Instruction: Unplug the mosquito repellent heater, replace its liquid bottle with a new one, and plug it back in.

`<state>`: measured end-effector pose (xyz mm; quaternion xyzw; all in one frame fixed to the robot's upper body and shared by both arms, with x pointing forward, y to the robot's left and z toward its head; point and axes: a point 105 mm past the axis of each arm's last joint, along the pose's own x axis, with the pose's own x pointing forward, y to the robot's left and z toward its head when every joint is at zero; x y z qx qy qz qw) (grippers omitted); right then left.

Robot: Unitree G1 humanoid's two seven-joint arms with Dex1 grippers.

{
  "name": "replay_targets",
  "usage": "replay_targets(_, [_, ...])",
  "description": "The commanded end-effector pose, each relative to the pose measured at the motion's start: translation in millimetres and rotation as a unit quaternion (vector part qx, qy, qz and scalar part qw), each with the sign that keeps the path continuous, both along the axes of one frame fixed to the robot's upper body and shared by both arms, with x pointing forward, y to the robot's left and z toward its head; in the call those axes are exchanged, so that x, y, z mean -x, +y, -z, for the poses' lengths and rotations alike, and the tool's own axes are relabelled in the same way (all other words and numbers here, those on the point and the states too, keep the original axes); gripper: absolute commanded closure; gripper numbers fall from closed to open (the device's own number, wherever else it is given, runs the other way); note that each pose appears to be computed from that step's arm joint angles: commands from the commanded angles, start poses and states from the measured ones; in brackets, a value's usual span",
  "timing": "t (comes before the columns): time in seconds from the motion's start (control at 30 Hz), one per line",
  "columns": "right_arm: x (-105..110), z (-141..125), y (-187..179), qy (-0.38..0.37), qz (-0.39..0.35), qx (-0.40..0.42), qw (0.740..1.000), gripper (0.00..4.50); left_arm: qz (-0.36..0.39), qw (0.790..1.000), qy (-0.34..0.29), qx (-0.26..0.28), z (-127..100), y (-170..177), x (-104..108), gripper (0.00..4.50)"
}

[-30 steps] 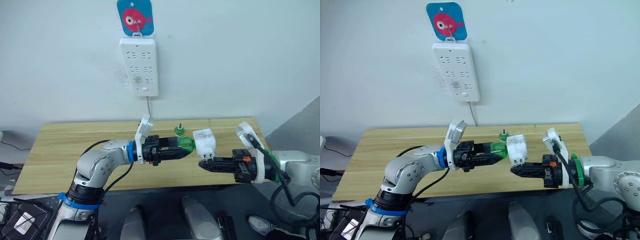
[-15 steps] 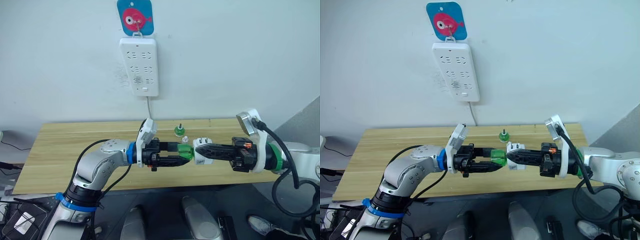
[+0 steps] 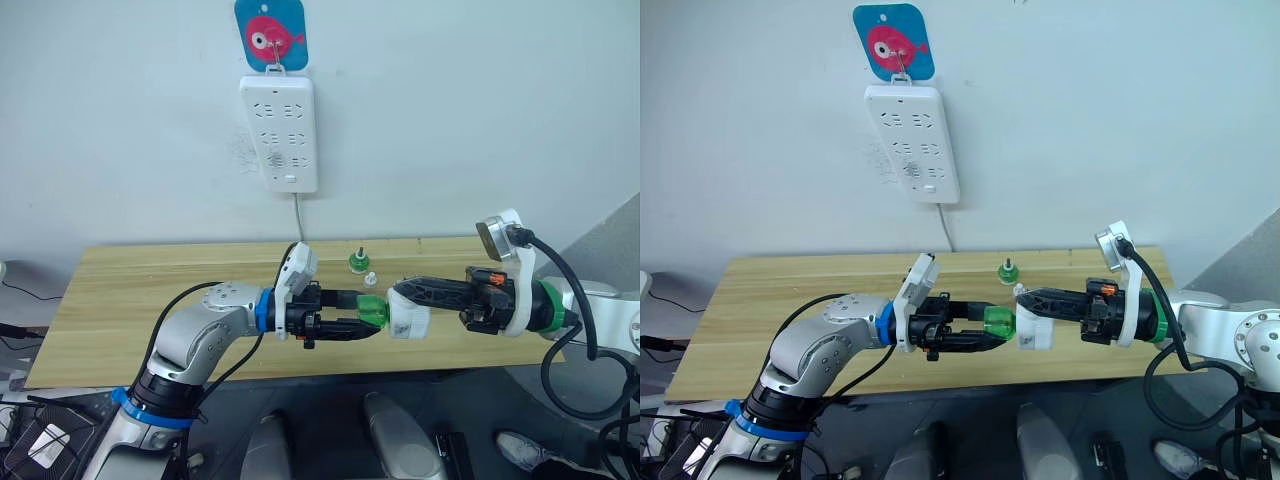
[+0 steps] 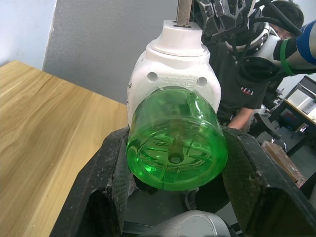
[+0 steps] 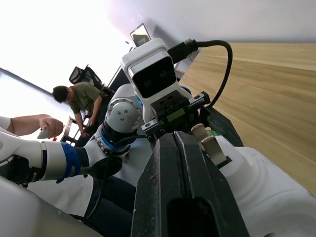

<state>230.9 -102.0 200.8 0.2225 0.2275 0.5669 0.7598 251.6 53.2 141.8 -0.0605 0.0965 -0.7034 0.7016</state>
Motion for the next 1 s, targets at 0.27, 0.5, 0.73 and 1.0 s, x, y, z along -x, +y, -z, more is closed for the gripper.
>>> replay_targets(0.27, [14.8,-25.6,-10.3,-0.037,-0.006,-0.033,0.999,4.5,-0.031,0.996,0.065,0.054,-7.4,-0.3,-6.7,2.19])
replay_targets(0.5, [2.8,-17.8,-43.3,-0.039,0.131,-0.06,0.989,2.5,-0.166,0.966,0.15,0.128,-11.1,22.3,-43.5,2.19])
replay_targets(0.73, [-23.1,20.7,-36.2,-0.044,0.243,-0.049,0.968,0.0,-0.128,0.937,0.258,0.197,-21.4,8.4,-27.1,2.19])
replay_targets(1.0, [-38.3,15.4,-22.3,-0.03,0.296,-0.15,0.943,0.0,-0.136,0.882,0.357,0.278,-37.4,-1.1,-30.8,2.19])
